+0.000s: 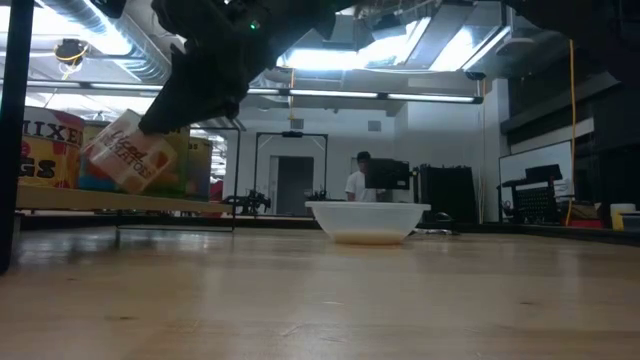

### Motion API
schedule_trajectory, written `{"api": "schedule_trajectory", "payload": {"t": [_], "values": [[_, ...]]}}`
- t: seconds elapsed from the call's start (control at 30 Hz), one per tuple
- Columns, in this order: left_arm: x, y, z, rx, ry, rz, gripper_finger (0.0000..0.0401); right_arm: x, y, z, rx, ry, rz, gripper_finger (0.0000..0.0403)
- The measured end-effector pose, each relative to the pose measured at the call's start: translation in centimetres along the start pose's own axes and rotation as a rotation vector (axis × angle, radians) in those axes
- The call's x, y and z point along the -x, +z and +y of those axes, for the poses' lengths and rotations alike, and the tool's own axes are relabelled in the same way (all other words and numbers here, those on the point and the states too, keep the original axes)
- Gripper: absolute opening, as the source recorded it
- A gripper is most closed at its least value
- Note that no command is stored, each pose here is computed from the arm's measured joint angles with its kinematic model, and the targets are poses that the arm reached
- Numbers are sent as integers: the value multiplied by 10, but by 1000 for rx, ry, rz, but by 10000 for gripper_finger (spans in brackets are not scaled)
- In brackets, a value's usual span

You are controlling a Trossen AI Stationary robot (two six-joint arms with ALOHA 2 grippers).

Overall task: Pick and place cans onto a shelf
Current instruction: Put the canned diced tomatoes on the shelf

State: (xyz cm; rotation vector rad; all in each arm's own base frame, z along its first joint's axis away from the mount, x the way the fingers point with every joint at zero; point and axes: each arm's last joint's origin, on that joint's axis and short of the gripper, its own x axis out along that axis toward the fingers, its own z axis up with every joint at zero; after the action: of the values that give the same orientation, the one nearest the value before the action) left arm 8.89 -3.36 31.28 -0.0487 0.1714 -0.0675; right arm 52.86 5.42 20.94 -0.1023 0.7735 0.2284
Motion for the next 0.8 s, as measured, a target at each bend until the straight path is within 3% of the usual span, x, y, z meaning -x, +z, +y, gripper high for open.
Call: {"api": "schedule_trajectory", "payload": {"t": [0.8], "values": [[0, -1, 0, -4, 0, 10, 88, 0, 6, -1, 6, -6, -57, 45]]}}
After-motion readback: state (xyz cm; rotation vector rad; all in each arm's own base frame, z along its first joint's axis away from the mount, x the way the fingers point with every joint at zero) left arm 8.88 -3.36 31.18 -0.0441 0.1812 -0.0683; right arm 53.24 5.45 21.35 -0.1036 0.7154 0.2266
